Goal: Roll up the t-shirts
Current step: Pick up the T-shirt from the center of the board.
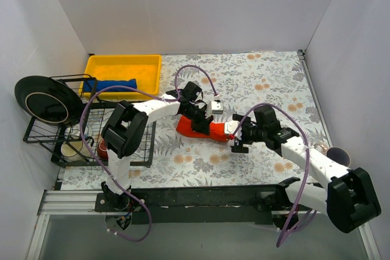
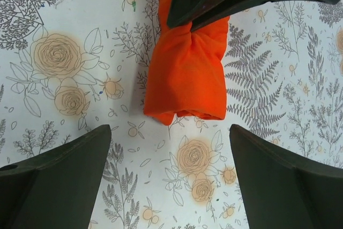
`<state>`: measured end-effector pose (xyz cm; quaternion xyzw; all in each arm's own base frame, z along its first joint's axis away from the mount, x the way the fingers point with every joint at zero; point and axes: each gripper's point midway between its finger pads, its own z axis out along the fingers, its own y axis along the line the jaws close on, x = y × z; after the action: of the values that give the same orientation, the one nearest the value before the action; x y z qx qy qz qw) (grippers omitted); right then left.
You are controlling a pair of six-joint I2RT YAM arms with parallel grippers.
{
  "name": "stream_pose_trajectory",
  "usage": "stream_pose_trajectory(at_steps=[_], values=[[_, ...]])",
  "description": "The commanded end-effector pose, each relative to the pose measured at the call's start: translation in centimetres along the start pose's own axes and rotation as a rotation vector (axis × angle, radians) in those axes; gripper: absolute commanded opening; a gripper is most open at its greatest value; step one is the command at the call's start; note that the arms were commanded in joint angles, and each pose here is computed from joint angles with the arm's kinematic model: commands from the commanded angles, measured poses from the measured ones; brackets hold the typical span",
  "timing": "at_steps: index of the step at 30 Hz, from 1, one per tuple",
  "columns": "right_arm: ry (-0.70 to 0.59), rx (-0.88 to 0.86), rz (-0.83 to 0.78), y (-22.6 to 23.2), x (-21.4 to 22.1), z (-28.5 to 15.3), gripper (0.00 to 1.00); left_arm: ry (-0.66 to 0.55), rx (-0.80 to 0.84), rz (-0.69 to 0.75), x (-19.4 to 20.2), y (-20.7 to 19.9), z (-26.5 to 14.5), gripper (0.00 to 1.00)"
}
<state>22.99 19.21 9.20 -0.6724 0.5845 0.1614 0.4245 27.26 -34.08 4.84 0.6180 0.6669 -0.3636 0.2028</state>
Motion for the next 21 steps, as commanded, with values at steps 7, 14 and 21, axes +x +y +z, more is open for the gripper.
stream_pose_trajectory(at_steps=[7, 14, 21], values=[[-0.092, -0.02, -0.066, -2.0, -2.9, 3.3, 0.99, 0.089, 0.038, -0.163, 3.5, -1.4, 0.7, 0.08], [-0.068, -0.001, -0.091, -2.6, -1.4, 6.4, 0.96, 0.076, 0.043, -0.187, 3.7, -1.3, 0.2, 0.08], [0.001, -0.033, -0.106, -3.3, 0.6, 8.5, 0.36, 0.07, 0.039, -0.17, 3.7, -1.3, -0.7, 0.31]])
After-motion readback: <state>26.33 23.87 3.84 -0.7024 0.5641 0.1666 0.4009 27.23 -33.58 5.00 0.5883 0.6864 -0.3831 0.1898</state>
